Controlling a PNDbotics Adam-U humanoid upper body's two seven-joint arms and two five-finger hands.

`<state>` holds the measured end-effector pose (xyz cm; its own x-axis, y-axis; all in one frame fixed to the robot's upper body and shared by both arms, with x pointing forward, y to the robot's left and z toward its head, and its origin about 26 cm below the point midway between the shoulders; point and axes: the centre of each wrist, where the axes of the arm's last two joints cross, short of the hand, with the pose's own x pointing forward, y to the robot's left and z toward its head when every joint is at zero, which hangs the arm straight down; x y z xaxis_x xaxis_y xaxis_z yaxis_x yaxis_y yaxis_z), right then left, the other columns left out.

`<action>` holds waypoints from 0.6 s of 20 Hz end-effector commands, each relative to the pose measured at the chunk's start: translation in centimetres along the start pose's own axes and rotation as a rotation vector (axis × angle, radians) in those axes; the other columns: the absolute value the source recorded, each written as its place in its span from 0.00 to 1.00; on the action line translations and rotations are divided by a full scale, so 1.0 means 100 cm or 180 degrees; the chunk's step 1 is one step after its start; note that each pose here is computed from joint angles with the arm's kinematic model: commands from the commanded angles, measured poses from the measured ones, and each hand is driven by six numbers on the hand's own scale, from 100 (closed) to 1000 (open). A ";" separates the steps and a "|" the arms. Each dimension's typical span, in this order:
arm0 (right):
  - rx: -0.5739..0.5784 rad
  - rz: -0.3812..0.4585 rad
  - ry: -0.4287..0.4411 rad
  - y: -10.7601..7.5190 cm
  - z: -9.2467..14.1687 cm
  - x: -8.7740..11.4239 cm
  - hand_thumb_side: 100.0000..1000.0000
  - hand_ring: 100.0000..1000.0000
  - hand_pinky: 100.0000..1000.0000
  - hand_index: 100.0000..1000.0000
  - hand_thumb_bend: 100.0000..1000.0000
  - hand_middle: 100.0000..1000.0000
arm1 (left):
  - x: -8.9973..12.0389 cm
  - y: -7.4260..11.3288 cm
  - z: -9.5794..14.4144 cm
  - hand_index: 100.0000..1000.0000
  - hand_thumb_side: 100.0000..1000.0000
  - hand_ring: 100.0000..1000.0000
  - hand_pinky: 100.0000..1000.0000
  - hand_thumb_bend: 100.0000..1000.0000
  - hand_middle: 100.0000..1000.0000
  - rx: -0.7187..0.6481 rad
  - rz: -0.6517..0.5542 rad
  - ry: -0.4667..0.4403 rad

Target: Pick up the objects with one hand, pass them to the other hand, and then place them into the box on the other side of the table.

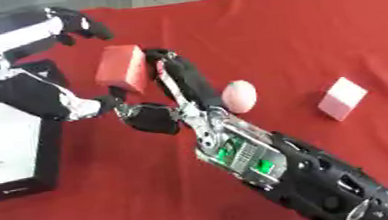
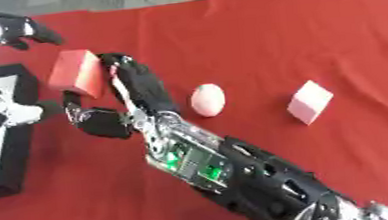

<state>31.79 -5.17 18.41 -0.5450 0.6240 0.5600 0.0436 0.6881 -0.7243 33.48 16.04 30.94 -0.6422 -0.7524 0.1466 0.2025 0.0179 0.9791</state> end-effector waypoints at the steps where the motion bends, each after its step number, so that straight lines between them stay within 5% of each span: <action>1: -0.0010 0.0007 -0.0116 -0.002 -0.003 0.007 0.44 0.61 0.68 0.62 0.00 0.62 | -0.003 0.005 -0.004 0.88 0.13 0.90 0.88 0.40 0.82 0.0092 -0.0230 0.0054; 12: 0.0155 0.0052 -0.0183 0.001 -0.001 0.004 0.43 0.62 0.69 0.61 0.00 0.62 | 0.002 -0.001 -0.014 0.87 0.07 0.89 0.85 0.25 0.80 0.0412 -0.0438 -0.0061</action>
<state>32.07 -5.26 17.91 -0.5600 0.6294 0.5388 0.0135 0.6572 -0.7536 34.54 15.05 29.77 -0.6705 -0.7410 0.0359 0.0586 -0.0047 0.9983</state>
